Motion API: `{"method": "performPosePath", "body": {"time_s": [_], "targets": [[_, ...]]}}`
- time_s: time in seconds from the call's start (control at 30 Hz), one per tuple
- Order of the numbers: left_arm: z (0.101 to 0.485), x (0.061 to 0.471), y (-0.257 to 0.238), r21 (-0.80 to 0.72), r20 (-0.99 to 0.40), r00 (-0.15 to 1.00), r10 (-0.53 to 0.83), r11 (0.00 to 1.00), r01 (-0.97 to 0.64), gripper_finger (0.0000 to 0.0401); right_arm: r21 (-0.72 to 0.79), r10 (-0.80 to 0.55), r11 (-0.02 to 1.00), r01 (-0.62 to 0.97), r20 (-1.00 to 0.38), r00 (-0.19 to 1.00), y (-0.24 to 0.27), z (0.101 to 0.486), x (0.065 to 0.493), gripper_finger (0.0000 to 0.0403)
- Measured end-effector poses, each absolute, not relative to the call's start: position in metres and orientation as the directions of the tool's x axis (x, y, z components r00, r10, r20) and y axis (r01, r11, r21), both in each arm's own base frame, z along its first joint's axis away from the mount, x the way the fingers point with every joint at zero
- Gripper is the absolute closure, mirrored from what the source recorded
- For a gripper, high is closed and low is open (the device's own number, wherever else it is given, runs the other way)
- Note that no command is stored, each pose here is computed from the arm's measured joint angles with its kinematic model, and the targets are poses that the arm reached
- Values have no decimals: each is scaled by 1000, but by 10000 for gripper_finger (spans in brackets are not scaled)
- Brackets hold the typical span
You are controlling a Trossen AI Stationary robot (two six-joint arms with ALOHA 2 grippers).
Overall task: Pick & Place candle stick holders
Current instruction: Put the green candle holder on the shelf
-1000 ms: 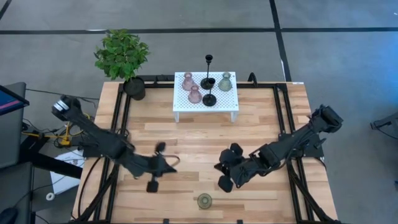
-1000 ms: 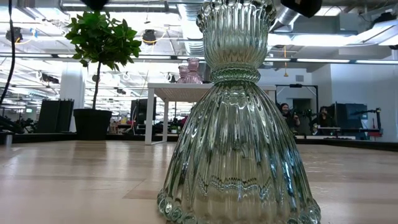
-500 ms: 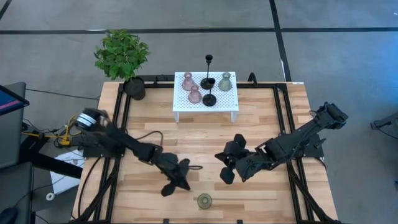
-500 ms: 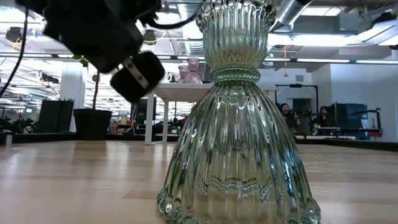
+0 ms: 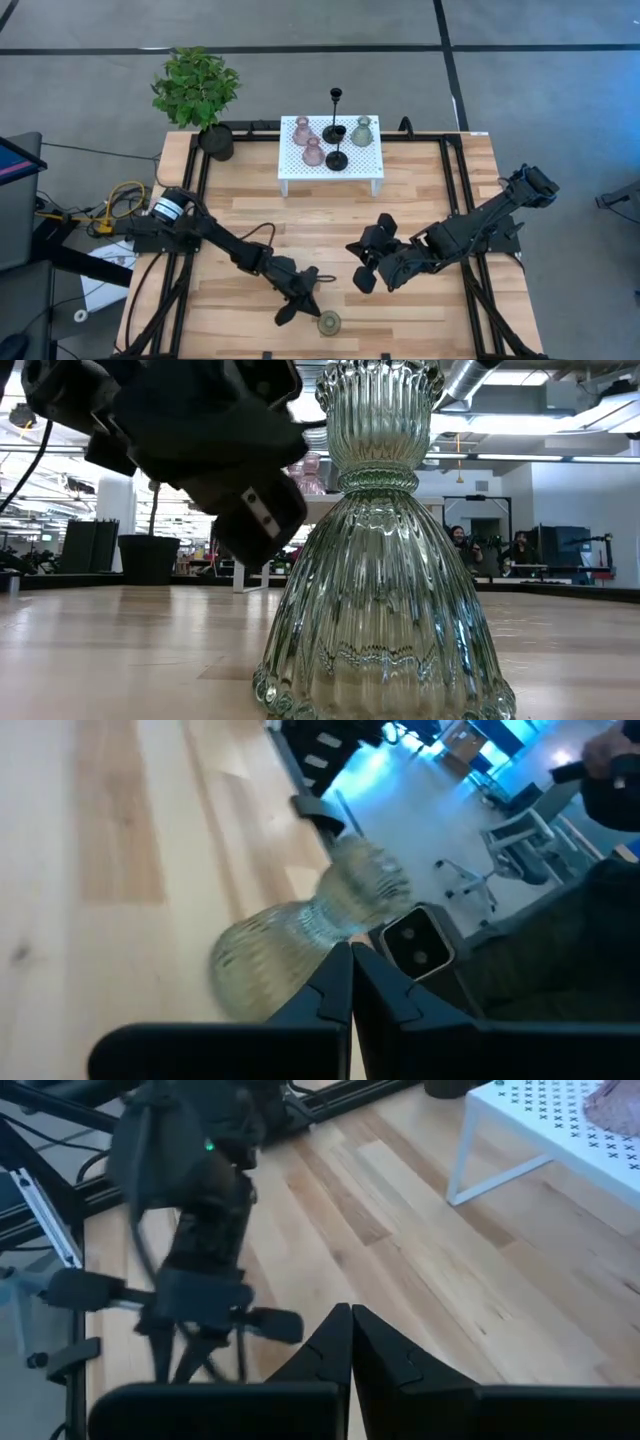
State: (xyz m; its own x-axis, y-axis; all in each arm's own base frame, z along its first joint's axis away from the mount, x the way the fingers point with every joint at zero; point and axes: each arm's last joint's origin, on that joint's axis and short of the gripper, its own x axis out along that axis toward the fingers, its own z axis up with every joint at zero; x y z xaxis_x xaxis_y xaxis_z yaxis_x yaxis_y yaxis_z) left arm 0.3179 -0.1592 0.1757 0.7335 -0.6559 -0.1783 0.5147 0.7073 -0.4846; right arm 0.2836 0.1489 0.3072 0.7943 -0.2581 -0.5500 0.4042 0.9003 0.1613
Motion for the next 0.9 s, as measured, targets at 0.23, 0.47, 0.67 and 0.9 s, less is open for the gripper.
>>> {"method": "performPosePath", "body": {"time_s": [0.23, 0.47, 0.67, 0.9], "targets": [[169, 316, -174, -477, -210, 721, -661, 713, 515, 400, 159, -261, 899, 408, -553, 791, 148, 307, 284, 403], [171, 314, -181, -468, -209, 734, -646, 725, 505, 400, 157, -273, 893, 421, -554, 787, 144, 307, 286, 403], [171, 310, -189, -467, -210, 740, -639, 730, 498, 400, 150, -294, 885, 440, -554, 779, 137, 307, 289, 403], [173, 307, -198, -453, -208, 791, -576, 773, 444, 400, 146, -317, 874, 464, -552, 771, 129, 307, 293, 403]]}}
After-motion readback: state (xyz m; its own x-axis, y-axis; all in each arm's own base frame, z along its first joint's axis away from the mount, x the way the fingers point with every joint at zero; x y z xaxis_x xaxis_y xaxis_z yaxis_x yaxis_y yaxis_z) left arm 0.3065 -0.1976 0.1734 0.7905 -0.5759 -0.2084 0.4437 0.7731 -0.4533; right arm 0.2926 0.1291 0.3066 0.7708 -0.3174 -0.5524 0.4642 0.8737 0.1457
